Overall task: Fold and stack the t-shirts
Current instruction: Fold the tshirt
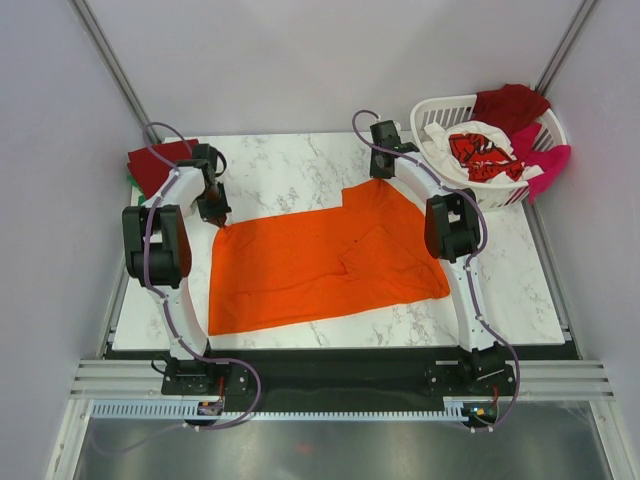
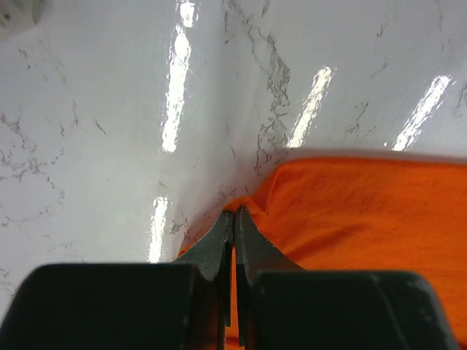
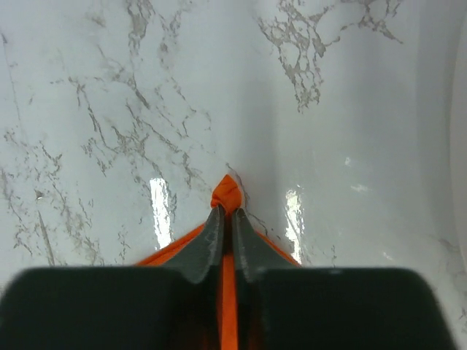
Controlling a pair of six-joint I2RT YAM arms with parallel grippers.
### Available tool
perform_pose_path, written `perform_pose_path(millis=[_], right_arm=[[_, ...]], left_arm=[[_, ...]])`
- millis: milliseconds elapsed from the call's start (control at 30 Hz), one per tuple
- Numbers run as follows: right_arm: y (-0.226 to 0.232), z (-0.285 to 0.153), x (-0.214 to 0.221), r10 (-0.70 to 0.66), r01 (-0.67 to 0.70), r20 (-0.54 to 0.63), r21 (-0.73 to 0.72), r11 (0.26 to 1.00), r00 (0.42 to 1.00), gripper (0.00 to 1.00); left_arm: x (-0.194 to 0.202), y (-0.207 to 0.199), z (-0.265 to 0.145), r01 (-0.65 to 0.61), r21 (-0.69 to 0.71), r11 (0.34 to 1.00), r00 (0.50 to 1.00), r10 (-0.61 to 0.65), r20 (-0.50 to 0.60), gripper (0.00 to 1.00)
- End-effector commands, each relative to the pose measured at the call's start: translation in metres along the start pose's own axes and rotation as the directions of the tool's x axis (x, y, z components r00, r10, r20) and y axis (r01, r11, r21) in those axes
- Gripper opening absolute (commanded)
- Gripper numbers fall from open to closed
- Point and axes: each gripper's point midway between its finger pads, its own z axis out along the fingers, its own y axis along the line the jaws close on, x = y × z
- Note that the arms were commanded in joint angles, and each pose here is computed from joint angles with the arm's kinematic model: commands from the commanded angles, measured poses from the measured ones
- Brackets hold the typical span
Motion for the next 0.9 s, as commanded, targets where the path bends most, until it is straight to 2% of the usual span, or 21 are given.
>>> perform_pose_path(millis=[0, 133, 367, 400, 667, 867], right_arm=[[0.003, 0.013, 0.006, -0.030, 0.029, -0.007, -0.020, 0.999, 1.000, 0.01], [0.000, -0.008, -0.023, -0.051, 0.052, 0.065, -0.012, 0.999, 0.997, 0.00], [0.007, -0.086, -0.070, -0.002, 0.020, 0.179, -0.094, 0.995, 0.984, 0.00], [0.007, -0.090, -0.067, -0.002, 0.020, 0.173, -0.100, 0.995, 0.985, 0.00], [0.012, -0.135, -0.080, -0.025, 0.062, 0.206, -0.179, 0.982, 0.978, 0.00], [-0.002, -0.155, -0.045, -0.054, 0.080, 0.153, -0.169, 0.982, 0.987, 0.00]], left_arm=[[-0.016, -0.002, -0.001, 0.005, 0.006, 1.000, 1.000, -0.005, 0.028, 0.02], [-0.026, -0.011, -0.010, -0.009, 0.046, 0.999, 0.998, 0.006, 0.059, 0.02], [-0.025, -0.004, -0.019, -0.013, 0.022, 1.000, 0.996, 0.011, 0.090, 0.02], [-0.021, -0.016, -0.020, -0.044, 0.027, 0.999, 0.995, 0.041, 0.091, 0.02], [-0.030, -0.019, -0.048, -0.050, 0.029, 0.998, 0.986, 0.044, 0.161, 0.02], [-0.033, -0.028, -0.067, -0.064, 0.083, 0.995, 0.979, 0.046, 0.199, 0.02]])
